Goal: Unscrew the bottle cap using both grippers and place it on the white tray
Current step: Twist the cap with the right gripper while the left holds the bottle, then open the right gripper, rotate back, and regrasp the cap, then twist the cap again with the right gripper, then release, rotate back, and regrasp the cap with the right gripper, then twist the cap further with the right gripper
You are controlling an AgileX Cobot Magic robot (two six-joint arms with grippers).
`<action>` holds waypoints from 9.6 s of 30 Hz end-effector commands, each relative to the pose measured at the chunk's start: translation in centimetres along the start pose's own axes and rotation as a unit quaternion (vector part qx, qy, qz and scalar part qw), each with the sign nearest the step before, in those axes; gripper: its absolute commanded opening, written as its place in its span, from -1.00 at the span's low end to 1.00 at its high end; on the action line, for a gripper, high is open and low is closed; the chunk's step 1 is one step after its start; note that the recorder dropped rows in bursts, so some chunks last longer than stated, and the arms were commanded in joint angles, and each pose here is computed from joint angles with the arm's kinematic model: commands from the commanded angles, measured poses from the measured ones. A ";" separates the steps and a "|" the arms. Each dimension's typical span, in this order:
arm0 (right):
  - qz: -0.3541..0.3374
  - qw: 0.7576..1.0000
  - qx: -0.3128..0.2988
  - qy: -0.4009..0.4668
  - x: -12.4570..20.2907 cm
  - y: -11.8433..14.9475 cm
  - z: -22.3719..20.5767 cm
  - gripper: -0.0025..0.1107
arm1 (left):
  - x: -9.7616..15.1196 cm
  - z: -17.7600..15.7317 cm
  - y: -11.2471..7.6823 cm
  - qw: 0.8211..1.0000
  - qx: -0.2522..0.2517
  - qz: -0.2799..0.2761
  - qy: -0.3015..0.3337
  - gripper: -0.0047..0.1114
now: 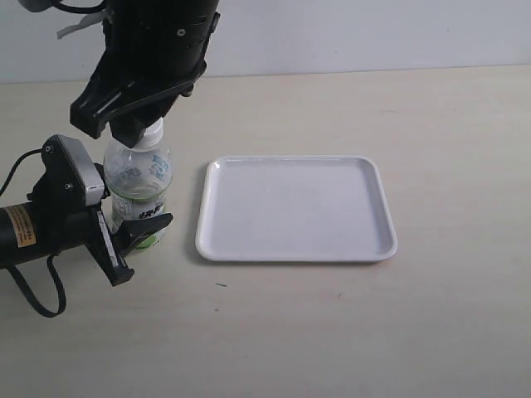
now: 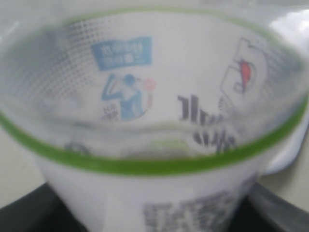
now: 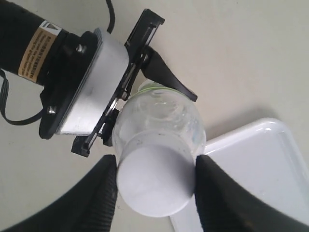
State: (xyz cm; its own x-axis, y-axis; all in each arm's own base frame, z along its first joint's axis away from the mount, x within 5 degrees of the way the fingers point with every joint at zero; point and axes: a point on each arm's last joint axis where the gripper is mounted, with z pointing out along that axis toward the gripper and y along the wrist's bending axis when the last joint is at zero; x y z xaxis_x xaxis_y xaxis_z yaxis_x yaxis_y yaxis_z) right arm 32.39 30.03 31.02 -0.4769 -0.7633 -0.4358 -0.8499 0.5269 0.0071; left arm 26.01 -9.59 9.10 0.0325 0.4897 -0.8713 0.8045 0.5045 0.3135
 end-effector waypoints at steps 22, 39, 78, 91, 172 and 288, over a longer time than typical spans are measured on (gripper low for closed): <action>-0.403 0.915 0.000 -0.005 -0.1 0.2 -0.4 -0.96 | -0.7 -0.1 0.4 0.999 -0.013 -0.018 -0.026 -0.92; -0.639 0.769 -0.005 -0.018 -0.2 0.4 -0.4 -0.96 | -0.6 -0.1 0.3 0.999 -0.008 -0.037 -0.021 -0.92; -0.335 0.941 0.016 -0.035 -0.7 0.1 -0.5 0.43 | -0.7 -0.1 0.4 0.999 -0.012 -0.043 -0.025 -0.92; -0.027 0.999 0.023 -0.033 -0.6 -0.3 -0.6 0.43 | -0.8 -0.1 0.4 0.999 -0.013 -0.043 -0.030 -0.92; -0.662 0.748 0.021 -0.032 -0.7 0.3 -0.6 -0.96 | -0.9 -0.1 0.4 0.998 -0.012 -0.043 -0.035 -0.92; 0.039 0.999 0.003 -0.029 -0.6 0.0 -0.2 -0.96 | -1.0 -0.1 0.3 0.998 -0.010 -0.044 -0.042 -0.92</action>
State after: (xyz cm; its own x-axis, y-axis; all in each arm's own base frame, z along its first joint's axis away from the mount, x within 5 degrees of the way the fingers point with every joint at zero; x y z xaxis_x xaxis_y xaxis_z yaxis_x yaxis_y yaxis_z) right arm 32.59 30.39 31.29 -0.5932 -0.6489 -0.4764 -0.7658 0.6374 0.0853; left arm 26.08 -9.57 9.34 -0.0274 0.4200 -0.9071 0.7998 0.5535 0.2322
